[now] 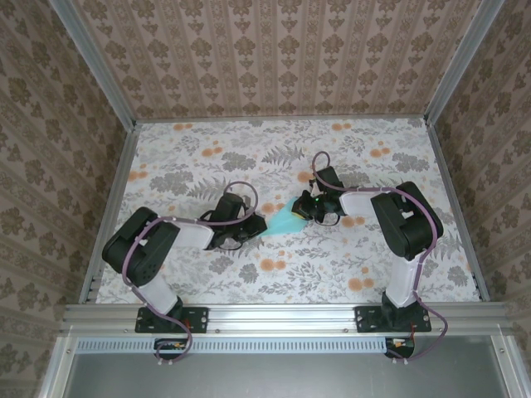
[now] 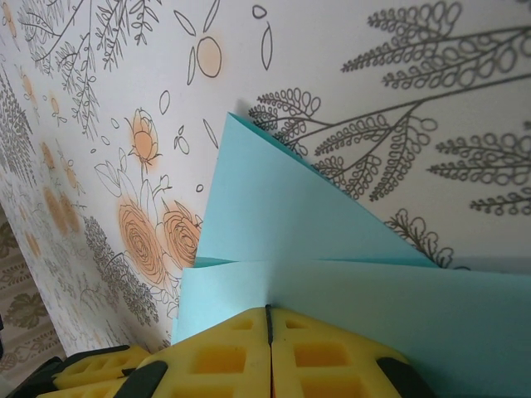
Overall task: Fold a paper plane with a square sheet of paper (pick it up from the middle)
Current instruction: Fourth fold the wing at the center of the table.
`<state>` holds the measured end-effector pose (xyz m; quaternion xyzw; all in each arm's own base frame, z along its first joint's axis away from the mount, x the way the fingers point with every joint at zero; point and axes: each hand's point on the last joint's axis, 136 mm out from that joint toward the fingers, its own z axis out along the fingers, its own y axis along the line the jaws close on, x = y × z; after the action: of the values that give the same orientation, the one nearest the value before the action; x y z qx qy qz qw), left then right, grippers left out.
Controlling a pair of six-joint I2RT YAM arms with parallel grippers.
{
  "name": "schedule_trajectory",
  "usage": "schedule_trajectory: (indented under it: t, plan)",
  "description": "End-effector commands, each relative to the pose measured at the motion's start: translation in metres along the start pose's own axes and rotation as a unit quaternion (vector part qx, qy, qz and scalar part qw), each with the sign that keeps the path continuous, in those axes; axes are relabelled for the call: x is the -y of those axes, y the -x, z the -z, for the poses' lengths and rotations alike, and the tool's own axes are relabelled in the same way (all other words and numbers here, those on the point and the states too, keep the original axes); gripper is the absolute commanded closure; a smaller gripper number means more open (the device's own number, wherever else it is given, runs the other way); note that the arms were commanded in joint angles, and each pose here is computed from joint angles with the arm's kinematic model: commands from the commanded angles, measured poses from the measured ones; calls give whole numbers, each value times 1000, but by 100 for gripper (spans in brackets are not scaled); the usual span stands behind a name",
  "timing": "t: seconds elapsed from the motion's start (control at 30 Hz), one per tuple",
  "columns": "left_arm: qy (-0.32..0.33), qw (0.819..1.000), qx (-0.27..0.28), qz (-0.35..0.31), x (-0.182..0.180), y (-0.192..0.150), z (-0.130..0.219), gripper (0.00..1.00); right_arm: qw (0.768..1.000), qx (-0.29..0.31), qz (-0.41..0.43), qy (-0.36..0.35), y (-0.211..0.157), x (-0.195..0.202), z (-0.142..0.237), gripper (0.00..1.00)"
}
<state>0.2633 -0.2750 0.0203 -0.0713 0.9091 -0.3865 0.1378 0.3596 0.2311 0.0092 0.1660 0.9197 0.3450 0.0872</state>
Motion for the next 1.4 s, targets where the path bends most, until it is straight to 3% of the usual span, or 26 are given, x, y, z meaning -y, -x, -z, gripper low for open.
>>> schedule_trajectory:
  t: [0.0,0.33,0.53,0.9,1.37]
  plan:
    - [131,988,-56,58,-77,-43,12,86,982,-32,-61,-178,-31,103,-8,93]
    - [36,999,-23,-16,13,-2,29,90,982,-34,-61,-177,-31,102,-8,93]
    - [9,999,-38,-13,39,-6,13,94,981,-36,-65,-177,-32,103,-9,93]
    - [71,996,-51,22,4,-13,-2,100,980,-42,-66,-182,-35,107,-11,93]
    - [148,985,-50,67,-62,-32,11,100,977,-49,-68,-194,-38,112,-11,93]
